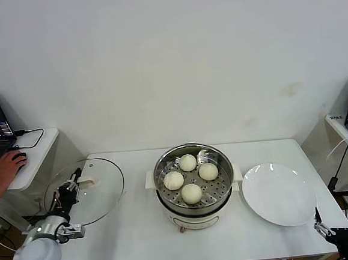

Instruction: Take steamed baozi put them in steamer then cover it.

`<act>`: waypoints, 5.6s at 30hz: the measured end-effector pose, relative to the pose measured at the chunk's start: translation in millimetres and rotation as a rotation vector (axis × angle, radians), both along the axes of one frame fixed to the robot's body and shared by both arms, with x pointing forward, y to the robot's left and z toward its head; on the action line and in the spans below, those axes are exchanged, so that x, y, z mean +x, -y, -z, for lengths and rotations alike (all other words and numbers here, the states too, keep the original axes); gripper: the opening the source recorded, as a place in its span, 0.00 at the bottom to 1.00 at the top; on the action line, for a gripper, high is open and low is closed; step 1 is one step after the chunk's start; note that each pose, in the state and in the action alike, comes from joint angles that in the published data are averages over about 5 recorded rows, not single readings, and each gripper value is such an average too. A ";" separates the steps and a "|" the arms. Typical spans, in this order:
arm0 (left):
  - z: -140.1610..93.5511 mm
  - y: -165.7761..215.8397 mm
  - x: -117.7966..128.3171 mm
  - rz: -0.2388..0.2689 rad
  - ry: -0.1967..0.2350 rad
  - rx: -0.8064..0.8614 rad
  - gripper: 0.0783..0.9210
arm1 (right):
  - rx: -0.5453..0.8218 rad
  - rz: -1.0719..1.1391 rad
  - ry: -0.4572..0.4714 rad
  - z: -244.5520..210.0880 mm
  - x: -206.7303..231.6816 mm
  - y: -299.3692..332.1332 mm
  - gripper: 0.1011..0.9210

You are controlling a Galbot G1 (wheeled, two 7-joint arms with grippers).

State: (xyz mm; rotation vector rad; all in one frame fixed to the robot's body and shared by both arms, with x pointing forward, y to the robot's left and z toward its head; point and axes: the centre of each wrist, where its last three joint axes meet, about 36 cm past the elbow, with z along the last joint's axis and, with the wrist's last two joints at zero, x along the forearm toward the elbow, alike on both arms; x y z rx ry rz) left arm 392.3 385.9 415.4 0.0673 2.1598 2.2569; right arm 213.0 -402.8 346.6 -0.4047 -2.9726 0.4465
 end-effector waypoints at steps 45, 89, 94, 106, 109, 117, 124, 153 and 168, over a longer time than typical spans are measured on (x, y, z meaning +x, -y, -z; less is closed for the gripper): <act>-54.0 295.7 25.3 0.275 -0.062 -0.143 0.09 | -0.037 -0.064 -0.044 46.6 27.2 -54.7 0.88; -22.9 345.2 44.0 0.231 -0.092 -0.066 0.13 | -0.036 -0.075 -0.056 55.0 27.6 -52.8 0.88; -24.8 342.3 40.1 0.231 -0.089 -0.072 0.31 | -0.035 -0.078 -0.058 55.8 27.8 -54.2 0.88; -37.1 326.5 15.5 0.248 -0.064 -0.126 0.72 | -0.035 -0.084 -0.064 57.6 26.1 -56.7 0.88; -41.1 318.1 3.7 0.261 -0.062 -0.154 0.81 | -0.037 -0.085 -0.064 57.9 25.2 -55.6 0.88; -58.7 284.0 -35.2 0.299 -0.056 -0.298 0.88 | -0.042 -0.094 -0.068 58.8 22.9 -53.3 0.88; -61.4 244.9 -69.0 0.312 -0.074 -0.607 0.88 | -0.031 -0.109 -0.057 59.1 22.6 -55.9 0.88; 63.5 152.3 -179.9 -0.176 -0.112 -1.598 0.88 | 0.170 -0.331 -0.070 30.9 -5.3 -80.7 0.88; 74.6 147.3 -202.9 -0.227 -0.162 -1.638 0.88 | 0.244 -0.359 -0.102 25.0 -15.2 -92.2 0.88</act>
